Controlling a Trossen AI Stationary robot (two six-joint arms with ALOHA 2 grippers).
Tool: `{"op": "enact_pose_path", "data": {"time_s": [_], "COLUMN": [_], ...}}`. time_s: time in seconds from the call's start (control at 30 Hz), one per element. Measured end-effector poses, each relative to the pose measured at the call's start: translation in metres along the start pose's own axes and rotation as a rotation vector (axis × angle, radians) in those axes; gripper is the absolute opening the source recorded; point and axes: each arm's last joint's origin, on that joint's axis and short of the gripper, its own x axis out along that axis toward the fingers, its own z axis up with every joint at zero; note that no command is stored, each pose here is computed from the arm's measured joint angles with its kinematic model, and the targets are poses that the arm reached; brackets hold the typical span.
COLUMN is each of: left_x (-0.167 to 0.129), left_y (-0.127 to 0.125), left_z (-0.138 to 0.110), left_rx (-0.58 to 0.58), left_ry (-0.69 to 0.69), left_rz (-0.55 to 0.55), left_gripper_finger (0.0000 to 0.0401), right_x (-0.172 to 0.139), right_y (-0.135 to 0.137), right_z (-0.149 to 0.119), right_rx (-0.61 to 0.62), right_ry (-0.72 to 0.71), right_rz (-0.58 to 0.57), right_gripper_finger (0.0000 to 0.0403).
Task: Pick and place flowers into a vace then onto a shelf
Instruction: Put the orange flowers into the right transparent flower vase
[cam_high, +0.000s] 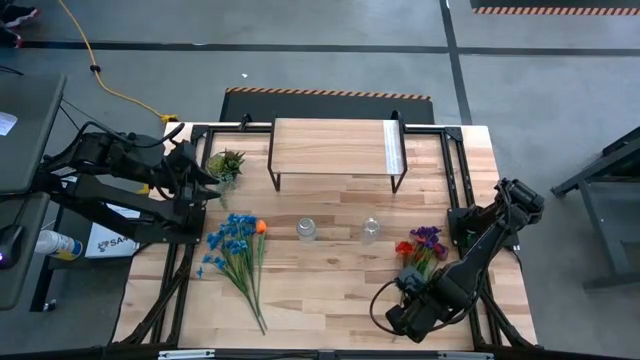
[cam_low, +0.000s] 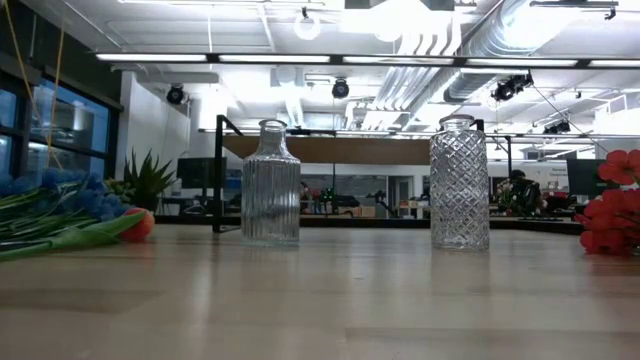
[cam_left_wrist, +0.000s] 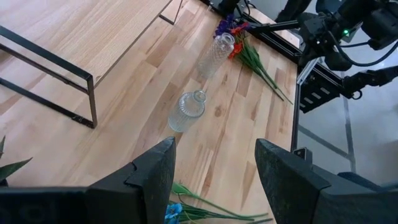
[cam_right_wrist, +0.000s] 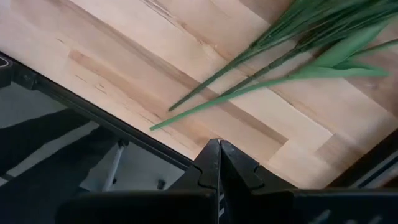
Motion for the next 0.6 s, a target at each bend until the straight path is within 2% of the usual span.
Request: {"op": "enact_pose_path", "data": {"time_s": [0.27, 0.6], "left_x": [0.000, 0.000], "left_y": [0.000, 0.000], "left_z": [-0.001, -0.001], "left_rx": [0.001, 0.001], "left_ry": [0.006, 0.006], "left_rz": [0.003, 0.001], "left_gripper_finger": [0.0253, 0.0253], "right_x": [0.003, 0.035], "right_y": [0.000, 0.014], "right_z": [0.002, 0.002], "right_rx": [0.026, 0.047], "right_ry": [-0.008, -0.004], "right_rz": [-0.025, -0.076], "right_gripper_finger": [0.0017, 0.0133]}}
